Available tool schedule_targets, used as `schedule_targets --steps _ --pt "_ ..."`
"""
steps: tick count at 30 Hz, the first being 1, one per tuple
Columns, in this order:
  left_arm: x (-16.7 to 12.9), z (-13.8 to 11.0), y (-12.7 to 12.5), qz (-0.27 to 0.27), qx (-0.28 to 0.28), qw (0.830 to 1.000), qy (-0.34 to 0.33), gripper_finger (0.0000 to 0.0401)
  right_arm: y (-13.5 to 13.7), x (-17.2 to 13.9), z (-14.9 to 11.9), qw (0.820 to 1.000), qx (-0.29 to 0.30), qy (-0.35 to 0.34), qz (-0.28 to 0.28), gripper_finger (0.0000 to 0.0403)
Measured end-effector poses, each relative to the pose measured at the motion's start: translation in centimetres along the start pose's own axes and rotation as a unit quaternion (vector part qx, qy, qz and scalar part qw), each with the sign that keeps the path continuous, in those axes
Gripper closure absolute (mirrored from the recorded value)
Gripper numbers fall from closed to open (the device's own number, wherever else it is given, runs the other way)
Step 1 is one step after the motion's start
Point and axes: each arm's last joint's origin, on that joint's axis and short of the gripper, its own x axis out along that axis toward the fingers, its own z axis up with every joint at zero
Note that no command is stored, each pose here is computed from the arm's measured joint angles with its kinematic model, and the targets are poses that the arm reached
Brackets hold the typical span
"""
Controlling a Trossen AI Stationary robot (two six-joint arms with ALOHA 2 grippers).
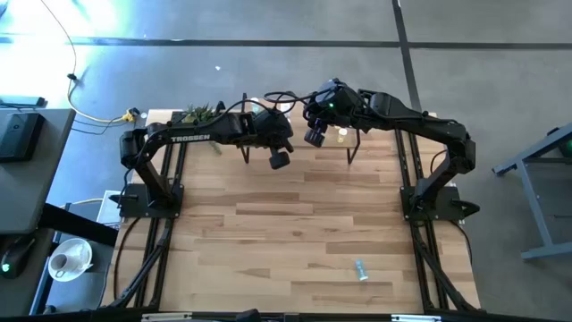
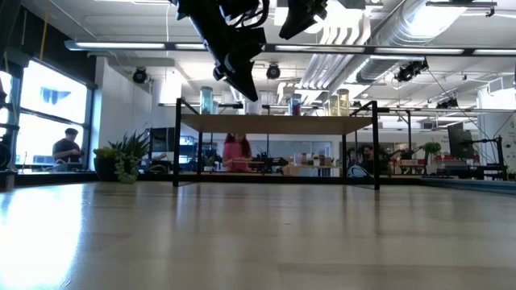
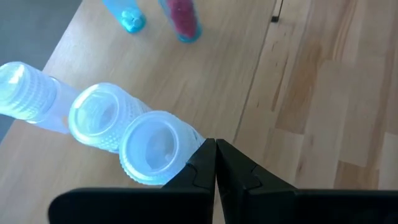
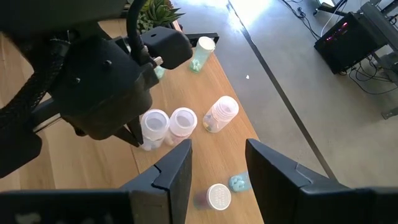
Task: Pick and place medicine bottles onto shelf by color
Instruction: Adjust the transparent pill bottles on the shelf, then put the blue pill bottle on the shelf aligned with the other blue pill bottle
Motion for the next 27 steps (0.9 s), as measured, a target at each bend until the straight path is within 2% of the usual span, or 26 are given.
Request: schedule_targets --steps 8,15,23,27 --pt "0.0 0.0 0.1 -0.002 -0.002 1.000 0.000 0.0401 0.0 0.0 0.0 1.000 0.000 0.000 0.000 0.0261" --pt "-0.8 0.5 -1.0 -0.028 -0.003 1.000 -0.009 0.0401 0.1 0.0 -0.3 1.000 0.009 0.013 0.003 0.0261" --pt "-3.9 1.7 -2.6 -0.077 0.025 0.995 -0.052 0.0401 1.5 -0.5 -1.1 0.998 0.019 0.058 0.021 0.0261" --pt "-5.7 0.9 -2.9 -0.084 0.017 0.994 -0.064 0.0401 2.4 -0.9 -1.2 0.997 0.006 0.069 0.033 0.0261"
